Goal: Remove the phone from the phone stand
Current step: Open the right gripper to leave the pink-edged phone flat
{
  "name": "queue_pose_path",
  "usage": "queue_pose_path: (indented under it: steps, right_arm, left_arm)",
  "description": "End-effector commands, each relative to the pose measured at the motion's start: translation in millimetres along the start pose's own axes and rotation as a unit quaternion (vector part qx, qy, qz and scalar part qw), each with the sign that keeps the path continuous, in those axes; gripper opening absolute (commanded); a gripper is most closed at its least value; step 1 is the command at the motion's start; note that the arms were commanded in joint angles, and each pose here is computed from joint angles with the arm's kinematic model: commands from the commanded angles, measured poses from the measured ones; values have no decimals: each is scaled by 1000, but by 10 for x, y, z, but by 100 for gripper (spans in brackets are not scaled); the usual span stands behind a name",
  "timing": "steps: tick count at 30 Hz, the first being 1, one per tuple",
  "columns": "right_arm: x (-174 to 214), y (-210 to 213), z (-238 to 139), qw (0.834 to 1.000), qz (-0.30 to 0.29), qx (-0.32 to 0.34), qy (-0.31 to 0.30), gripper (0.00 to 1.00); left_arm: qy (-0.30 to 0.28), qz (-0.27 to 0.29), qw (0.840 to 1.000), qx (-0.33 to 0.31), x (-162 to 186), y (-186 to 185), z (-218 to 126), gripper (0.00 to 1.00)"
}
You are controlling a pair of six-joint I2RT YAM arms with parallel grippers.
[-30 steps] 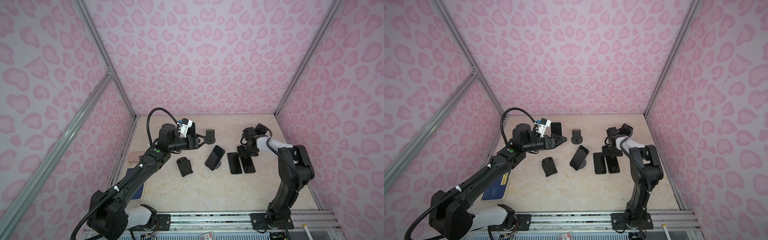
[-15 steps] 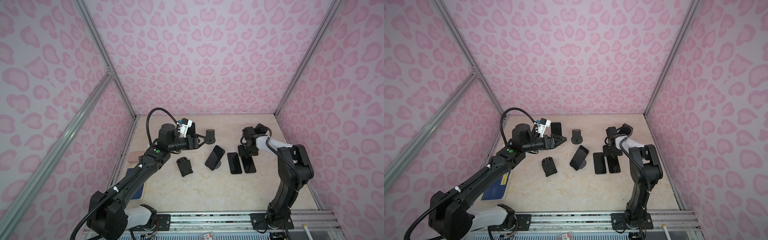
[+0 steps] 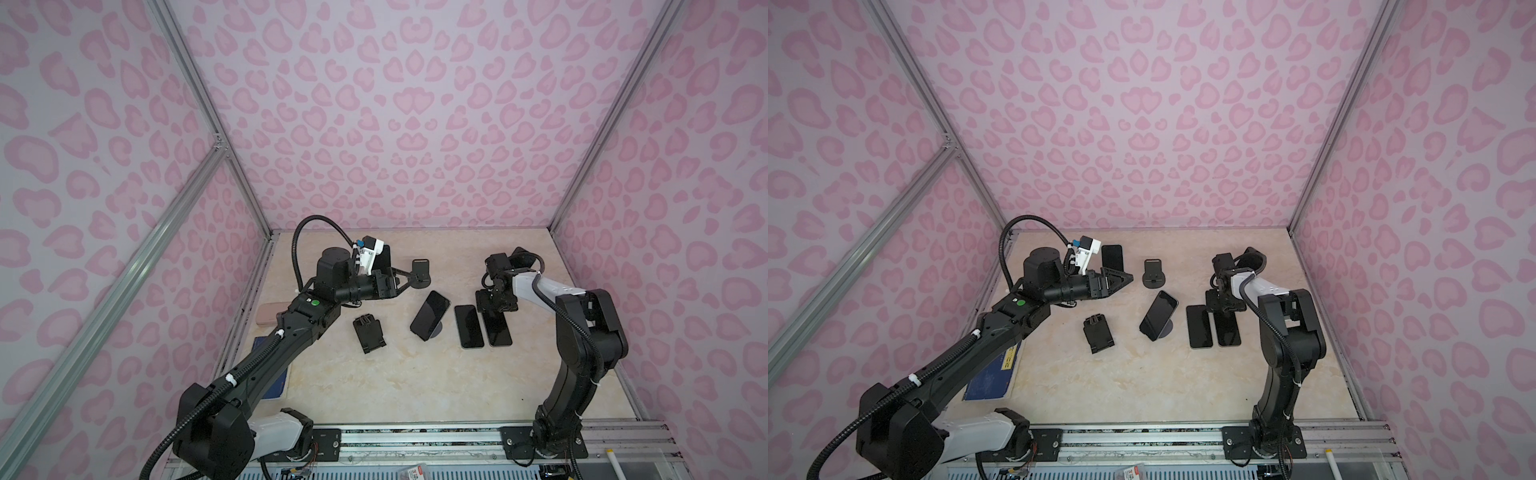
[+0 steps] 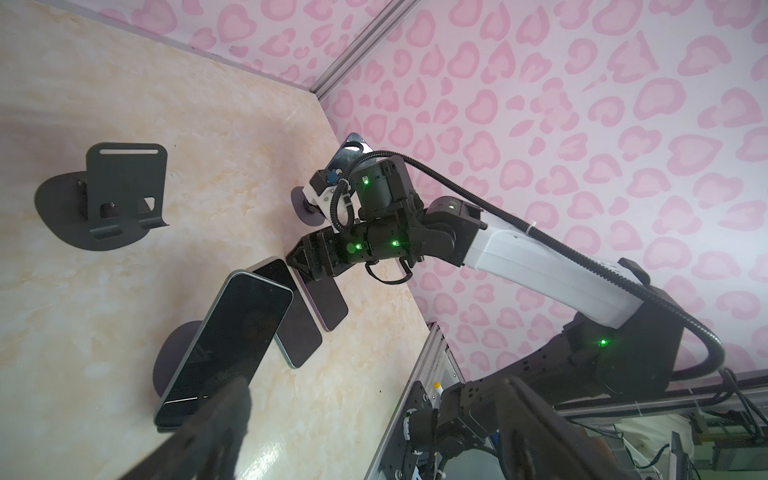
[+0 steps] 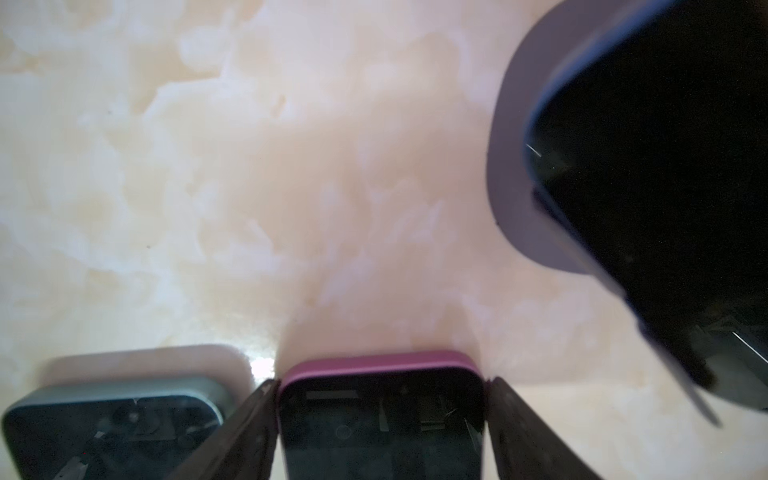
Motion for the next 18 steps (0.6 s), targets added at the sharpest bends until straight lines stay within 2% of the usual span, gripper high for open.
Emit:
queue_pose_path:
  steps: [1, 6, 10, 18]
  right_arm:
    - [15, 4, -61, 1000, 8, -2, -1, 80]
    - [-54, 58, -307, 1000, 11, -2, -24, 80]
    - [-119, 118, -652, 998, 15, 12, -59, 80]
    - [-150, 203, -1462, 983, 52, 46, -172, 80]
  left_arm:
    - [-7, 17, 1000, 11, -35, -80, -27, 96]
    - [-9, 19, 1000, 10, -34, -89, -40, 96]
    - [-17, 20, 1000, 3, -43, -83, -56, 95]
    - [-29, 18, 999, -5, -52, -86, -94, 95]
Point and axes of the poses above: each gripper's point midway between its finger pads, its own z axis out along the fingers, its own y axis along the line the jaws close on, x = y × z, the point moved 5 cm from there along -z, back along the fingers, and after that the axes turned 7 degrees about -z, right-handed, at the moved point
